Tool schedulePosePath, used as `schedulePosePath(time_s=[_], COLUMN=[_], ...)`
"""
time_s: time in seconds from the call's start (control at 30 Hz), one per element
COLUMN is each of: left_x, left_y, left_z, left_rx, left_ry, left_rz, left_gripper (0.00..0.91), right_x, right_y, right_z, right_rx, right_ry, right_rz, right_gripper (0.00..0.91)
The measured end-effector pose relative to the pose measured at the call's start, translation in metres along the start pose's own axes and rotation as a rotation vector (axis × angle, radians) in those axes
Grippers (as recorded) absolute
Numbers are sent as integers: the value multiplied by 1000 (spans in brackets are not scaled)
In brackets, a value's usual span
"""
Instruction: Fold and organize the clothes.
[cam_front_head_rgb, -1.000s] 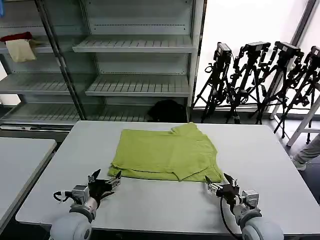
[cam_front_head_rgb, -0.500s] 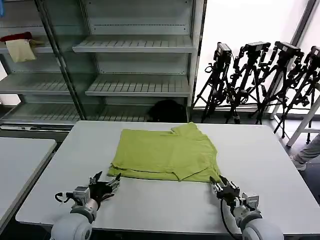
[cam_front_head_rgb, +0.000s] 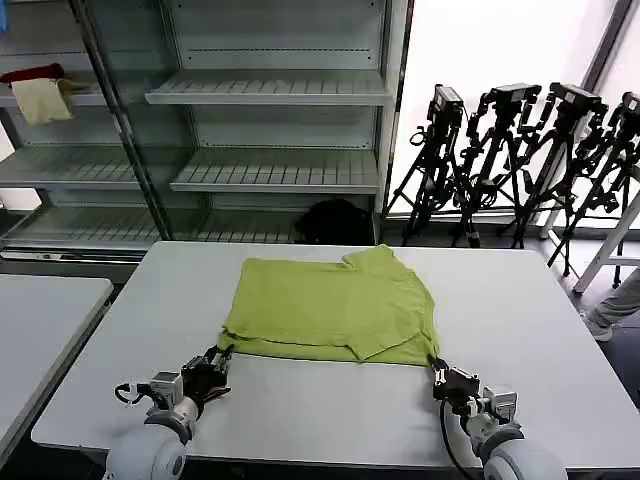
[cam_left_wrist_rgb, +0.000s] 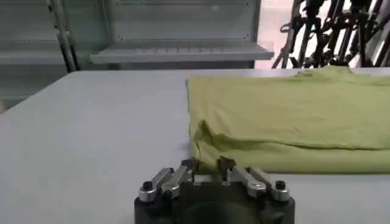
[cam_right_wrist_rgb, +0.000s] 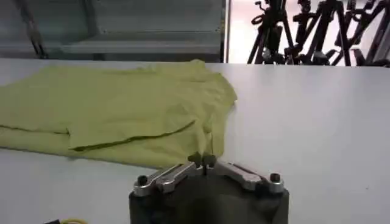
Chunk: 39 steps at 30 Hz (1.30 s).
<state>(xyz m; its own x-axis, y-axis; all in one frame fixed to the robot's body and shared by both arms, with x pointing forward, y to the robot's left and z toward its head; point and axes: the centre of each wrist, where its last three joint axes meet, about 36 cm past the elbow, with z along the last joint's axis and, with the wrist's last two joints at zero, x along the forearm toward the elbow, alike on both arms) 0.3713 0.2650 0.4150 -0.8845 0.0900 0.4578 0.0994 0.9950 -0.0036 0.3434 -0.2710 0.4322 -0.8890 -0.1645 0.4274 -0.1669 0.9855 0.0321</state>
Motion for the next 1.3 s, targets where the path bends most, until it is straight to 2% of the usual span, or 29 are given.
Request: schedulePosePath(time_s=[0.5,0.93,1.3], left_x=[6,76,115], left_y=[4,22,18], left_z=[-2,-4,17], left_rx=[-27,-71,-45], left_ry=[-28,-8,71], left_rz=[-8,-1,-22], left_gripper=[0,0,0], right_x=[11,58,99], right_y=[1,24,53], right_z=[-4,-3,2], right_rx=[-15,-28,-43], right_ry=[7,32,80], right_rz=[-9,-48,-70], right_gripper=[0,0,0])
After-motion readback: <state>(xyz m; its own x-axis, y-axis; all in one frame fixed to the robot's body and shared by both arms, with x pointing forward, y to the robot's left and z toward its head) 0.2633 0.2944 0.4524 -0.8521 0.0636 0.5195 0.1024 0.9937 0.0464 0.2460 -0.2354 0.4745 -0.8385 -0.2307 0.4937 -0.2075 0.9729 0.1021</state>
